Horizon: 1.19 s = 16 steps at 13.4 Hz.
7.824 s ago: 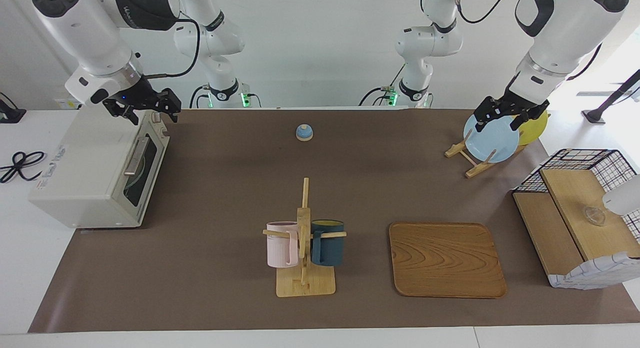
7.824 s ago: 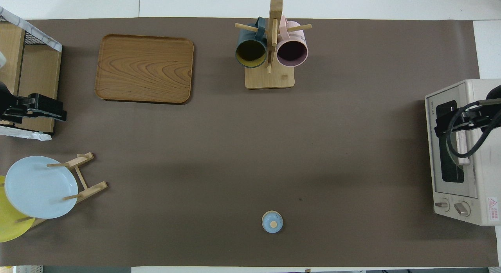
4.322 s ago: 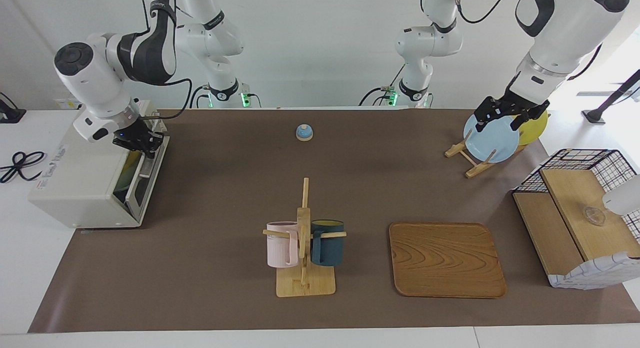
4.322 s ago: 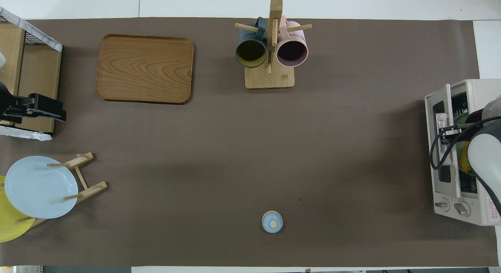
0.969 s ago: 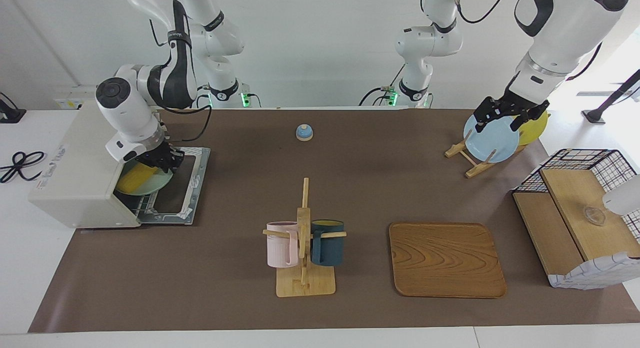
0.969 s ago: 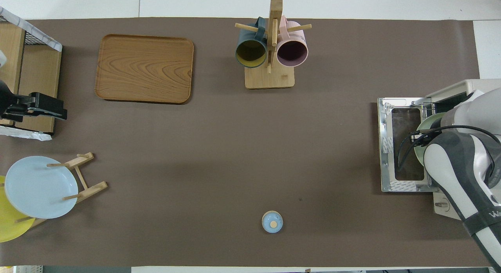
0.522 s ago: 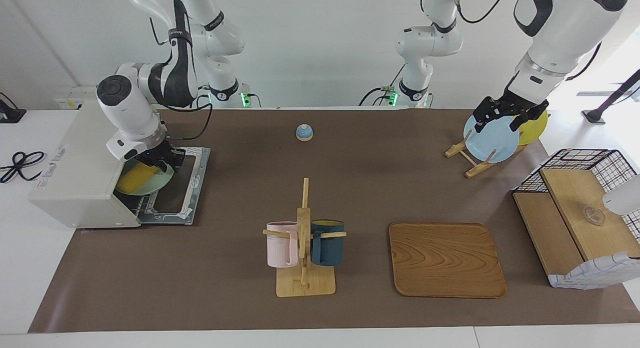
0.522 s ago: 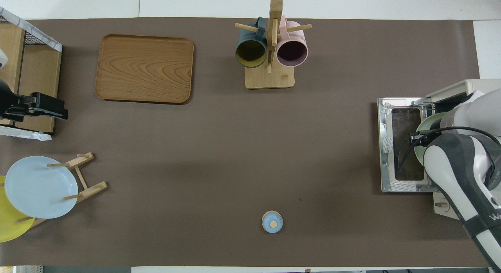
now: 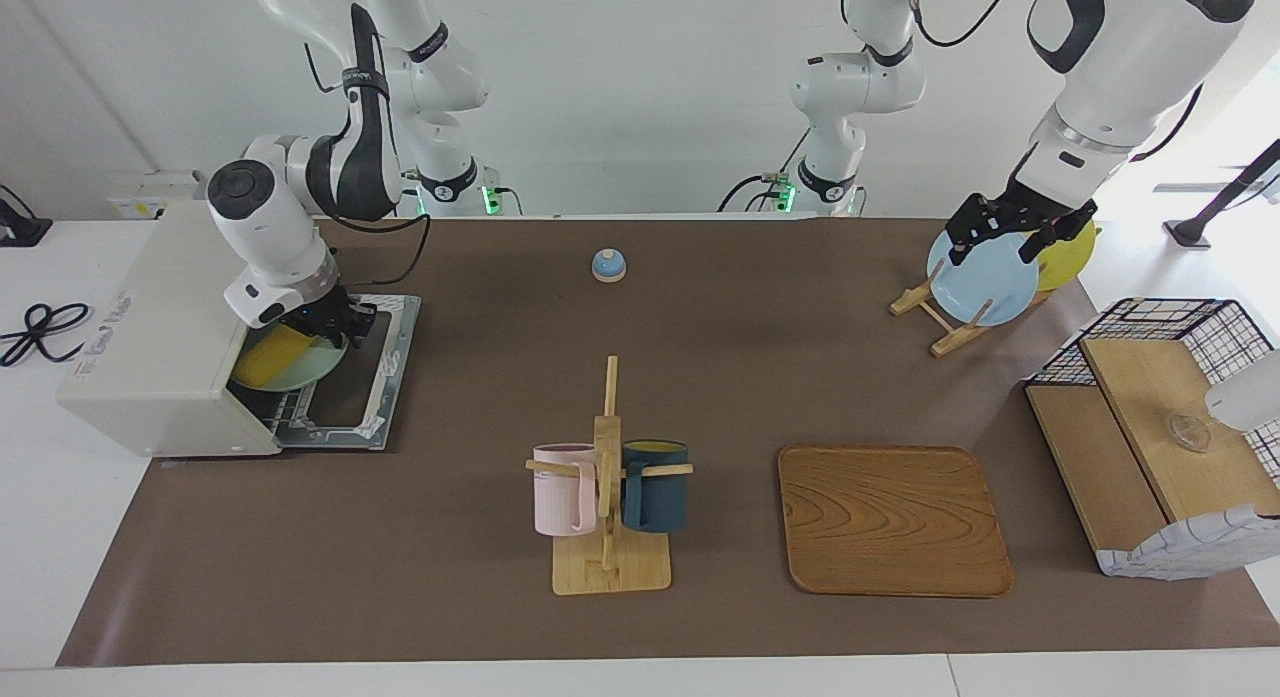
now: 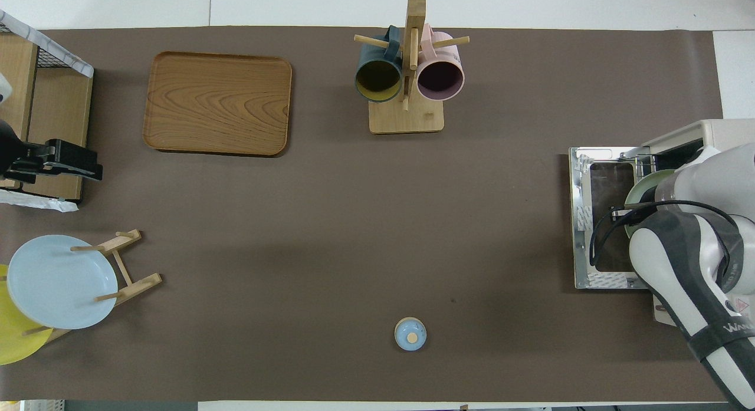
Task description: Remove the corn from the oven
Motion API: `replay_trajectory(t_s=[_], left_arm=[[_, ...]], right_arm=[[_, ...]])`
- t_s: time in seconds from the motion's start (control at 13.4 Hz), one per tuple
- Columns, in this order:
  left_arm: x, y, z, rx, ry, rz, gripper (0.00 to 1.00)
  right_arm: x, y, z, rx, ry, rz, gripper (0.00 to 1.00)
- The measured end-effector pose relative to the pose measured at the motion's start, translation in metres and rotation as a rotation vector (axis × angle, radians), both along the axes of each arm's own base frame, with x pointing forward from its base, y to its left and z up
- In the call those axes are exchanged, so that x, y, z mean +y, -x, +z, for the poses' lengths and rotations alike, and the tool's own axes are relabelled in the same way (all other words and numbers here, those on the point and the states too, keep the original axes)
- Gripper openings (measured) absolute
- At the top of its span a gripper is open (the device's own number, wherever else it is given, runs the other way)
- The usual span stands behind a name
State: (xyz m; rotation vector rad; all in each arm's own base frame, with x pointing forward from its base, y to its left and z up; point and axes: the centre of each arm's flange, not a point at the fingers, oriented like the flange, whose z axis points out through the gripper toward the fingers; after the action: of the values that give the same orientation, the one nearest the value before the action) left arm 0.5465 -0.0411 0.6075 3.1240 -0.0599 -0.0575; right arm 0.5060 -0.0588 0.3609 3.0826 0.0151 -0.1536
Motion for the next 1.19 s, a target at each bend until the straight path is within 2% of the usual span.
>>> replay_trajectory(t_s=[0.22,0.3,0.37,0.52,0.67,0.82,0.97,1.19], left_arm=[[0.000,0.000,0.000,-0.001,0.000,0.000,1.00],[0.000,0.000,0.000,-0.003,0.000,0.000,1.00],[0.000,-0.001,0.000,-0.006,0.000,0.000,1.00],[0.000,-0.001,0.001,-0.008,0.001,0.000,1.00],[0.000,-0.001,0.001,-0.009,0.001,0.000,1.00],[0.000,-0.001,0.001,-0.010,0.001,0.000,1.00],[0.000,-0.001,0.001,-0.011,0.001,0.000,1.00],[0.000,-0.002,0.001,-0.016,0.001,0.000,1.00]], right_arm=[[0.000,0.003,0.000,-0.006,-0.001,0.009,0.25],[0.000,0.004,0.001,-0.008,-0.002,0.010,0.19],[0.000,0.004,0.005,-0.014,0.001,0.014,0.07],[0.003,0.006,0.011,0.000,0.026,0.045,0.07],[0.014,0.003,0.022,0.039,0.054,0.085,0.07],[0.044,-0.011,0.050,0.071,0.064,0.135,0.03],[0.094,-0.025,0.075,0.077,0.082,0.167,0.03],[0.199,-0.019,0.074,0.048,0.144,0.151,0.03]])
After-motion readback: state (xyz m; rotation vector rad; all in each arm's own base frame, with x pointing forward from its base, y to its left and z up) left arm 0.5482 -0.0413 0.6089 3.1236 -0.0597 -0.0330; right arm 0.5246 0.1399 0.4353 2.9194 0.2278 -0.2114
